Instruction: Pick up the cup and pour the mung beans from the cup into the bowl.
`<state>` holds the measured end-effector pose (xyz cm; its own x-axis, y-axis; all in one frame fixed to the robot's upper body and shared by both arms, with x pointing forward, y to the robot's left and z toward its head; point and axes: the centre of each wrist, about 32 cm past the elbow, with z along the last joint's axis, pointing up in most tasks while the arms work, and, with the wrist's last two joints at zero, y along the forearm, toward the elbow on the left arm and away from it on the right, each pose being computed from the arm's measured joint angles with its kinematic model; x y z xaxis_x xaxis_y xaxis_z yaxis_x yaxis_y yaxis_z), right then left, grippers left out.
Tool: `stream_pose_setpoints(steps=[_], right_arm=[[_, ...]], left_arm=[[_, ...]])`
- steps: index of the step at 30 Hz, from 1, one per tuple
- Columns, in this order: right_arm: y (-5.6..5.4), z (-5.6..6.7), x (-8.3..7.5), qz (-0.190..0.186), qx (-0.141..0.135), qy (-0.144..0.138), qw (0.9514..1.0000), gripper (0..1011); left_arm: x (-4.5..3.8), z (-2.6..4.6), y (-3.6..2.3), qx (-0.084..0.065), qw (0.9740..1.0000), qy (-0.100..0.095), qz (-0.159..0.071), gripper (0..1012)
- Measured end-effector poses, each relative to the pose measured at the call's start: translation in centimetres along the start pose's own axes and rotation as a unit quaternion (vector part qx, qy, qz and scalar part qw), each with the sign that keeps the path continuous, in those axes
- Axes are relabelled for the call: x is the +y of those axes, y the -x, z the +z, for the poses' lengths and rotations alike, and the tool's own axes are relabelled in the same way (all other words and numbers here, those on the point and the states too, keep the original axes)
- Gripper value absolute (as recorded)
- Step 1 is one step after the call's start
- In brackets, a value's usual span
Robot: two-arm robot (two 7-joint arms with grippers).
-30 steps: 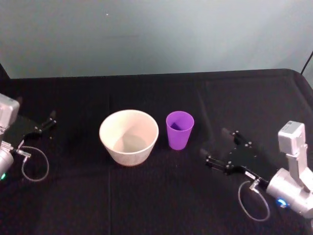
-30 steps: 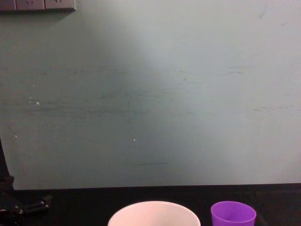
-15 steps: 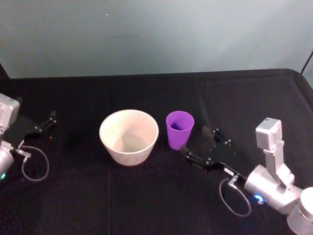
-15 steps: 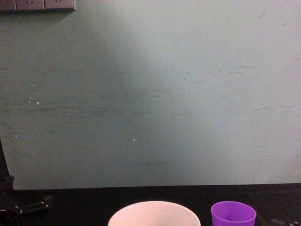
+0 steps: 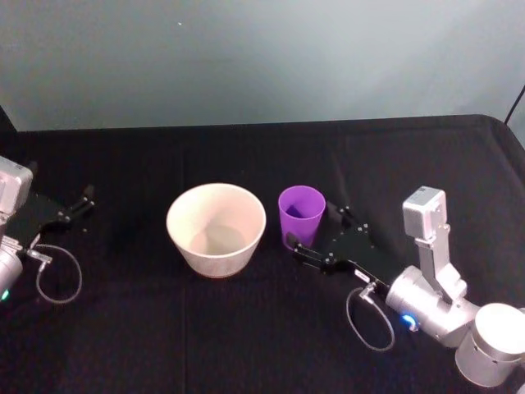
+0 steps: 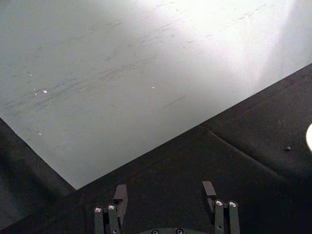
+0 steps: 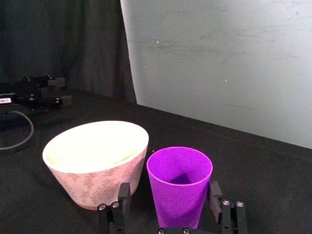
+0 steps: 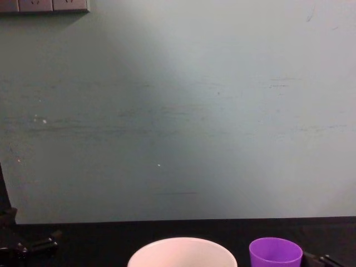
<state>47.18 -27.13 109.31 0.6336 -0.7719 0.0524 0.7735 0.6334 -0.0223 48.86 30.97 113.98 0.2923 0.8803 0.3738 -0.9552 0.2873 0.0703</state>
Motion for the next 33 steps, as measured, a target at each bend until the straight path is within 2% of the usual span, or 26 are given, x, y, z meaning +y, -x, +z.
stream_pose_setpoints(steps=[12,33], right_arm=[[-0.1,-0.1,1.2,-0.015,-0.005,0.004,0.9999,1002],[-0.1,0.0,3.0,-0.020,0.008,0.006,0.9998,1002]], left_arm=[[0.00,0.00,0.00,0.000,1.0000,0.000,0.000,1000],[0.00,0.00,0.00,0.000,1.0000,0.000,0.000,1000]])
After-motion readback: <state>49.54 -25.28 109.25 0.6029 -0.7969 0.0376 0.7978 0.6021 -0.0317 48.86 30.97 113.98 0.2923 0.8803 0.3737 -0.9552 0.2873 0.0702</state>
